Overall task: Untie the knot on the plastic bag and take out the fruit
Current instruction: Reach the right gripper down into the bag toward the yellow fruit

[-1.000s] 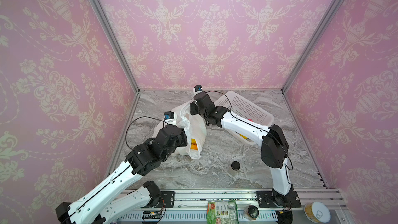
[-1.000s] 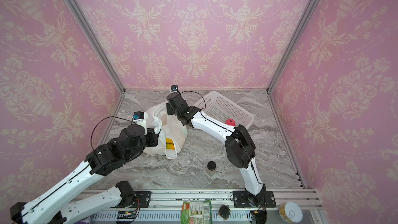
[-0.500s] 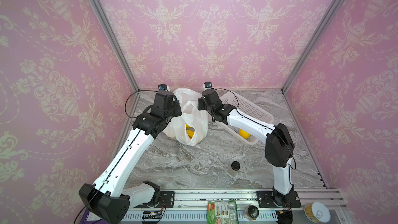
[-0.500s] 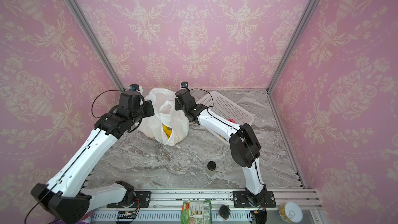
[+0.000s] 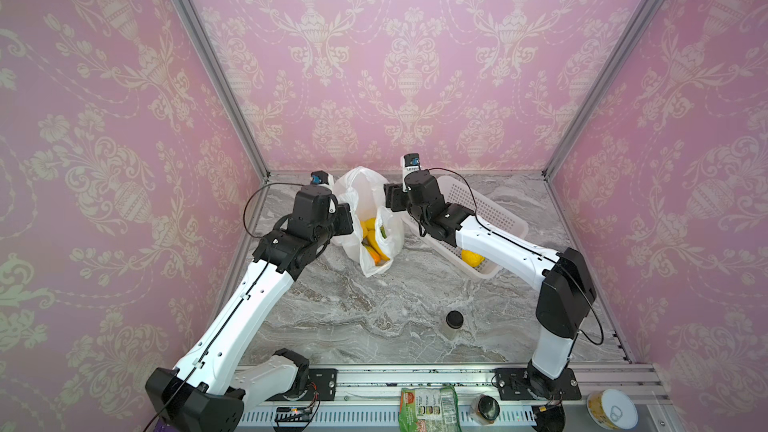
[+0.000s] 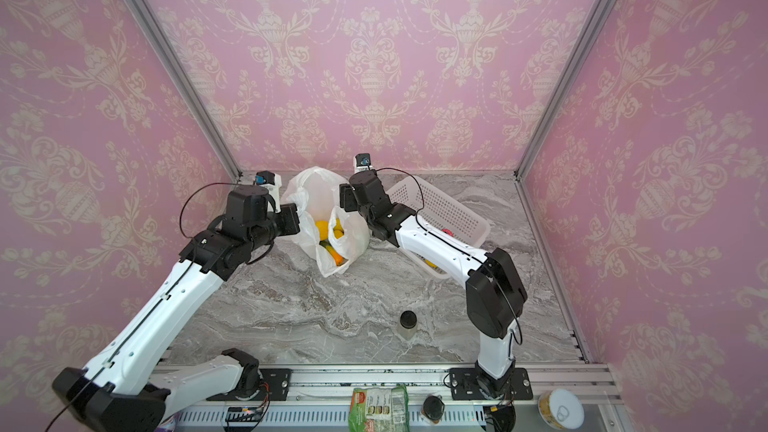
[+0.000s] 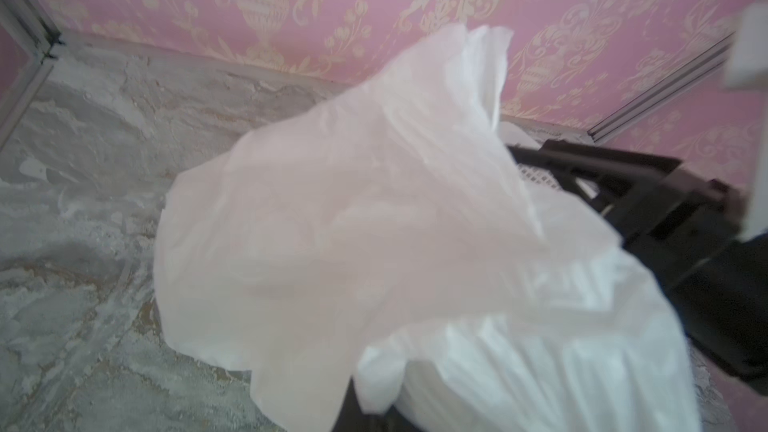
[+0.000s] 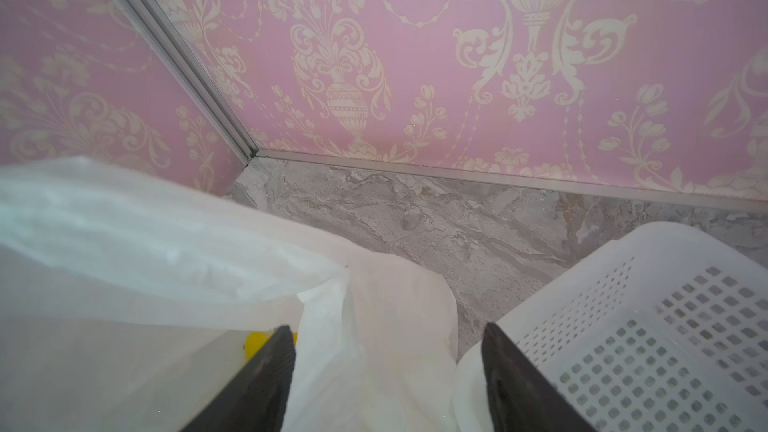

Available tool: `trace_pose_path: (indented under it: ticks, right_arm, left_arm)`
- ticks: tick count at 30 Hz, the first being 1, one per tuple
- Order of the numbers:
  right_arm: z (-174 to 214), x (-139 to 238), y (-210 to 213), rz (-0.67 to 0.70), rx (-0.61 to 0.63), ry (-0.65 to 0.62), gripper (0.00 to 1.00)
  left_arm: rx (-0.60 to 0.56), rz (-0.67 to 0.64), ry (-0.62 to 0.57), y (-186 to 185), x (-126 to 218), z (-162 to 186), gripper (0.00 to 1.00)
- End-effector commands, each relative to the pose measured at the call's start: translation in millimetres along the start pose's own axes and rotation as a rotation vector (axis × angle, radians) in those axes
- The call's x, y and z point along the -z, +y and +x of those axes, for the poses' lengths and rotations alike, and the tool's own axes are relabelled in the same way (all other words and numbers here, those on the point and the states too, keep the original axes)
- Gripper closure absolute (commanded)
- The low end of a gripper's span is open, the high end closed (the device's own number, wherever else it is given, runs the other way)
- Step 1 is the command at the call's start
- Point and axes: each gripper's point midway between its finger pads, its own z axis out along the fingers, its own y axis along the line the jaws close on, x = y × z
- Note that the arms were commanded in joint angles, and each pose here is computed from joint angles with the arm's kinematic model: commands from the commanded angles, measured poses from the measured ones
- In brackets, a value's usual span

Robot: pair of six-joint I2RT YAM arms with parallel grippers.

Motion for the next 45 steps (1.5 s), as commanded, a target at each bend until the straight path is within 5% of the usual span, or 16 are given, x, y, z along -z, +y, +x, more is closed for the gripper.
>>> trace_pose_path:
  ticks: [1, 8, 14, 21, 30, 34, 45]
  right_arm:
    - [-9.1, 29.8, 7.0, -0.058, 0.011, -0.029, 0.17]
    - [28.6, 111.9, 67.5, -0.195, 0.15, -0.046, 0.18]
    - [88.5, 154.1, 123.5, -0.478, 0.169, 0.006, 0.49]
    - [136.9, 136.6, 157.8, -0.561, 0.186, 0.101, 0.72]
    - [185.8, 77.2, 183.9, -0.472, 0.22, 0.232, 0.77]
    - [197.8, 40.8, 176.5, -0.327, 0.262, 0.251, 0.72]
    - [202.5, -53.7, 120.2, 0.063, 0.321, 0.265, 0.25]
  left_arm:
    - [0.065, 0.023, 0.076, 7.4, -8.7, 47.5, 1.0]
    - [0.003, -0.034, 0.091, 25.4, -3.6, 75.6, 1.0]
    - [-0.016, -0.119, -0.021, 52.0, 1.1, 64.3, 1.0]
    - [0.017, -0.075, -0.069, 67.7, -19.5, 68.7, 1.0]
    - [0.055, -0.106, -0.111, 92.8, -9.0, 63.3, 1.0]
    - [0.058, -0.083, -0.127, 91.4, -7.4, 63.5, 1.0]
    - [0.047, -0.094, -0.183, 95.4, 15.9, 66.0, 1.0]
